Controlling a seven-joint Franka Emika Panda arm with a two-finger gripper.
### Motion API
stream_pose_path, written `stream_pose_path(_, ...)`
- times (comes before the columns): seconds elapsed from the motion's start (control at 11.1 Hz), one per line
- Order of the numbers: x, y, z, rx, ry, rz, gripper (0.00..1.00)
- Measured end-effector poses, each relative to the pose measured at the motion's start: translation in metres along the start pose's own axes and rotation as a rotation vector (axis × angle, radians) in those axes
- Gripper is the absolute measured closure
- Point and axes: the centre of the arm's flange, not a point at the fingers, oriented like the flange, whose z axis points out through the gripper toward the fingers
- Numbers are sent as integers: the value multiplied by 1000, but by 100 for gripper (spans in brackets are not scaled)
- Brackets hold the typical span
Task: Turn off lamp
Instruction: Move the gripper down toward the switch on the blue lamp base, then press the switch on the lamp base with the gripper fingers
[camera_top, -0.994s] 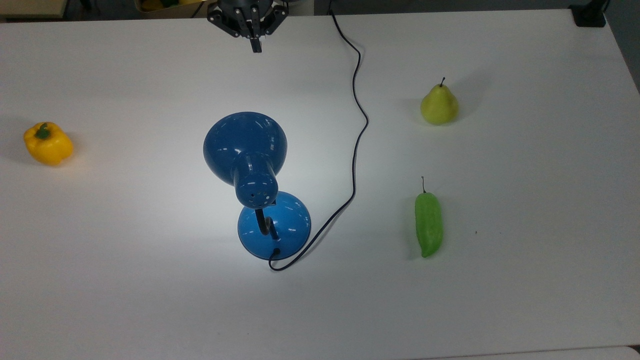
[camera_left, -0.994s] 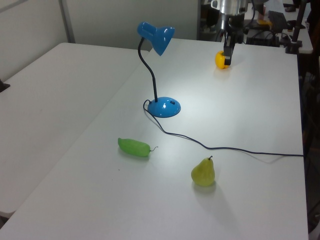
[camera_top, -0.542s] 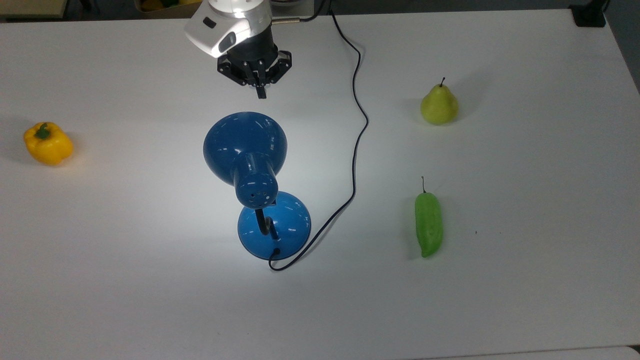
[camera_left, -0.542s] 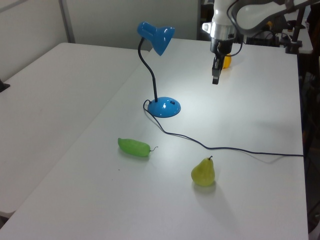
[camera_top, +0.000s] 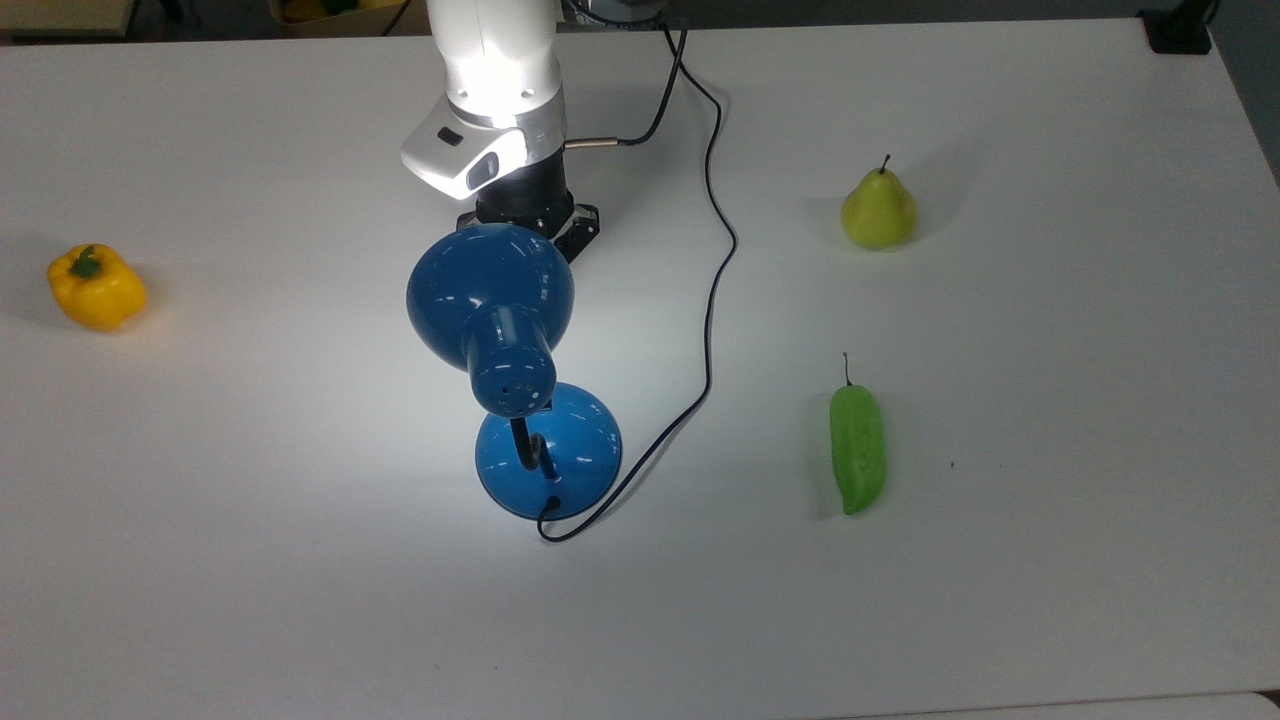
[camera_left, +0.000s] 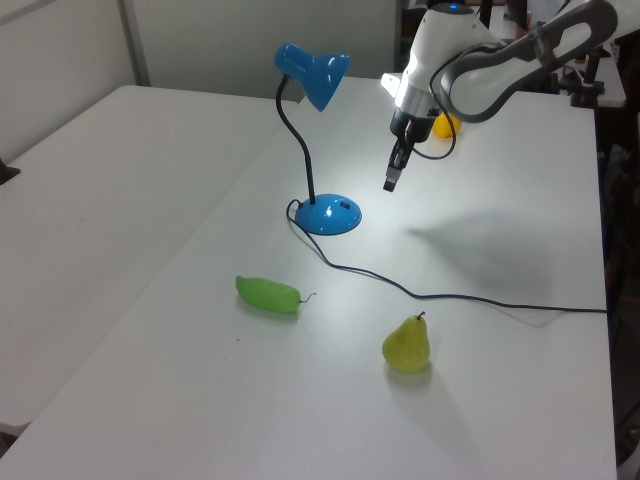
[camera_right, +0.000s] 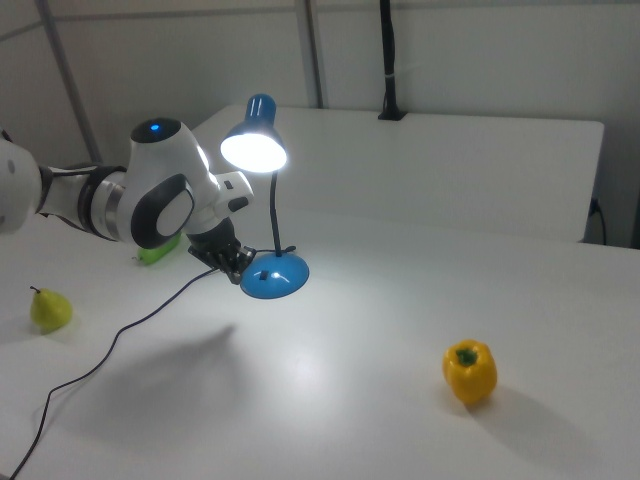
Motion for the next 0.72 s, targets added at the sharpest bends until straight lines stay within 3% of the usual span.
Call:
stream_pose_path(0.45,15,-3,37,-22,216,-7,99)
stream_pose_path(0.72,17,-2,52,-32,294,-8,99)
